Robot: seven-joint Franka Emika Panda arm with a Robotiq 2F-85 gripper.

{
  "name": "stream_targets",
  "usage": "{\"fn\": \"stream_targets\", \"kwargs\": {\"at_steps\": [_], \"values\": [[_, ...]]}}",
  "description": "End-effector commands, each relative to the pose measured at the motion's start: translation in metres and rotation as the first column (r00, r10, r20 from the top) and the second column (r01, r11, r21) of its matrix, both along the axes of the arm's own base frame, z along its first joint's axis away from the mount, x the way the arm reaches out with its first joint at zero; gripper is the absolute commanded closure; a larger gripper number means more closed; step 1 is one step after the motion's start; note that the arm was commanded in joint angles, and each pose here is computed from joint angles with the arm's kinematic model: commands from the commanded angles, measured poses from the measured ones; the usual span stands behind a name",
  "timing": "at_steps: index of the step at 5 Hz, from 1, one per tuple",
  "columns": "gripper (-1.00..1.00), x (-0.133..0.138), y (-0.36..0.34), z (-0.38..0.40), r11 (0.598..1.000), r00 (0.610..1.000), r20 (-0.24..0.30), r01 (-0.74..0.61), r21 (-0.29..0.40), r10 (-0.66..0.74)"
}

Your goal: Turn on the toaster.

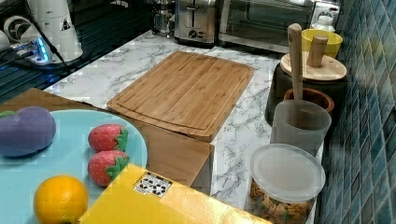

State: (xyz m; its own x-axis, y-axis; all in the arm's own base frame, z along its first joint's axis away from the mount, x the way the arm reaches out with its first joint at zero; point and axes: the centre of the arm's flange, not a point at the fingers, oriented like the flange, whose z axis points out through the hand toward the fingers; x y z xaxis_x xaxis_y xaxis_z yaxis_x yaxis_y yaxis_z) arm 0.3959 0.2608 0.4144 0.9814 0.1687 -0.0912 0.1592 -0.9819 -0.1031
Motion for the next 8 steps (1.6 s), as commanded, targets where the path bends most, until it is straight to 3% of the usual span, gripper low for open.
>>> {"fn": "stream_targets", "kwargs": {"at_steps": [1,2,5,8], "values": [[1.0,-0.002,0.019,0.007,0.998,0.999,-0.001,0.046,0.04,-0.046],[1.0,0.001,0.026,-0.007,0.999,0.999,-0.011,0.036,-0.003,-0.036],[1.0,0.012,0.019,-0.024,0.996,0.996,-0.008,0.094,-0.004,-0.094],[1.0,0.014,0.024,-0.067,0.996,0.992,-0.108,0.065,-0.057,-0.071]]}}
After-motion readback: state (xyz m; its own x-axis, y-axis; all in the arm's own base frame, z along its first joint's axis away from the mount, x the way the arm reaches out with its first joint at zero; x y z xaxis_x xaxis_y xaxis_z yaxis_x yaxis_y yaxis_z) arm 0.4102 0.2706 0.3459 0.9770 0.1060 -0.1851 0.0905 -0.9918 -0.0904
